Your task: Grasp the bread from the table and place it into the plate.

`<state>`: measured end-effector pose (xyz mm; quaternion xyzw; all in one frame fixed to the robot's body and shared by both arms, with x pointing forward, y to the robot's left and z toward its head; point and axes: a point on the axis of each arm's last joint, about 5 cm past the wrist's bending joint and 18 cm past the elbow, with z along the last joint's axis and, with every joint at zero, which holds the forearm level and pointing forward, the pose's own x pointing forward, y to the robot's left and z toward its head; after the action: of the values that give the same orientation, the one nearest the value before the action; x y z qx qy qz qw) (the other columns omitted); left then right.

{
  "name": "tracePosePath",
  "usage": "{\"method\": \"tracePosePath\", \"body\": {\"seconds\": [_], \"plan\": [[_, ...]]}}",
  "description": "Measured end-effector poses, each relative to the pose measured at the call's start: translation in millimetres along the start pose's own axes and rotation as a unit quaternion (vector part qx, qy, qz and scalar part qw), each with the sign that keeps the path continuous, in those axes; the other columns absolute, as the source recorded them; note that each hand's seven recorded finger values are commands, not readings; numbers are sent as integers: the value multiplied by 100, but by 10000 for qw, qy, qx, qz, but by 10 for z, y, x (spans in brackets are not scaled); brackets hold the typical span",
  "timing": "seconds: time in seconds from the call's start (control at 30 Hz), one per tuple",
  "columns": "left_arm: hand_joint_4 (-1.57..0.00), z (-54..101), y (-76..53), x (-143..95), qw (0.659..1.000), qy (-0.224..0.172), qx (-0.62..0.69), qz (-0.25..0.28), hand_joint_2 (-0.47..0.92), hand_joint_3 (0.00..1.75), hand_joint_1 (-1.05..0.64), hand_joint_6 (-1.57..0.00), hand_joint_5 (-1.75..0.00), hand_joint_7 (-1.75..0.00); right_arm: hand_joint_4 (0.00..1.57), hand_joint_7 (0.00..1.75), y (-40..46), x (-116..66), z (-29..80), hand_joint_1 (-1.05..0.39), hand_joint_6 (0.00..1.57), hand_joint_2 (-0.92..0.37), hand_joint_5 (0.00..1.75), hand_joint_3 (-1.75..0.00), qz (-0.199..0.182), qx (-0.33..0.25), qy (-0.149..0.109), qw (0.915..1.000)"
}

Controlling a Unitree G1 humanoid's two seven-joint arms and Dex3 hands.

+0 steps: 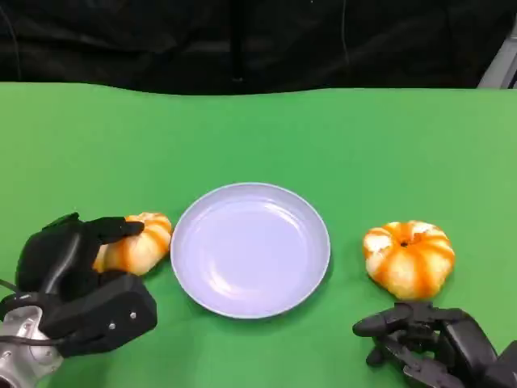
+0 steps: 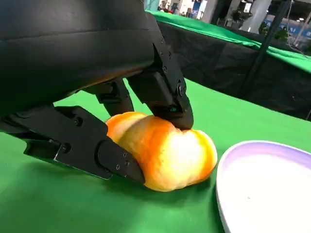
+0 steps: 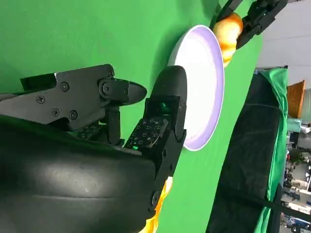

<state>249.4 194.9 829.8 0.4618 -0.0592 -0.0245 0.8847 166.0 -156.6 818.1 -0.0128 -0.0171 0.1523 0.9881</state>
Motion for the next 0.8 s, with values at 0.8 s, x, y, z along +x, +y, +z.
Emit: {"method": "tracePosePath", "body": {"seconds": [0.8], "plan": [[-86,-7,85,24,9964,-56,-147,838,89,0,-3,-129,-84,-1,79,43,3,1,-3,-4,104,-92,118,-39,11,14,24,10000]]}}
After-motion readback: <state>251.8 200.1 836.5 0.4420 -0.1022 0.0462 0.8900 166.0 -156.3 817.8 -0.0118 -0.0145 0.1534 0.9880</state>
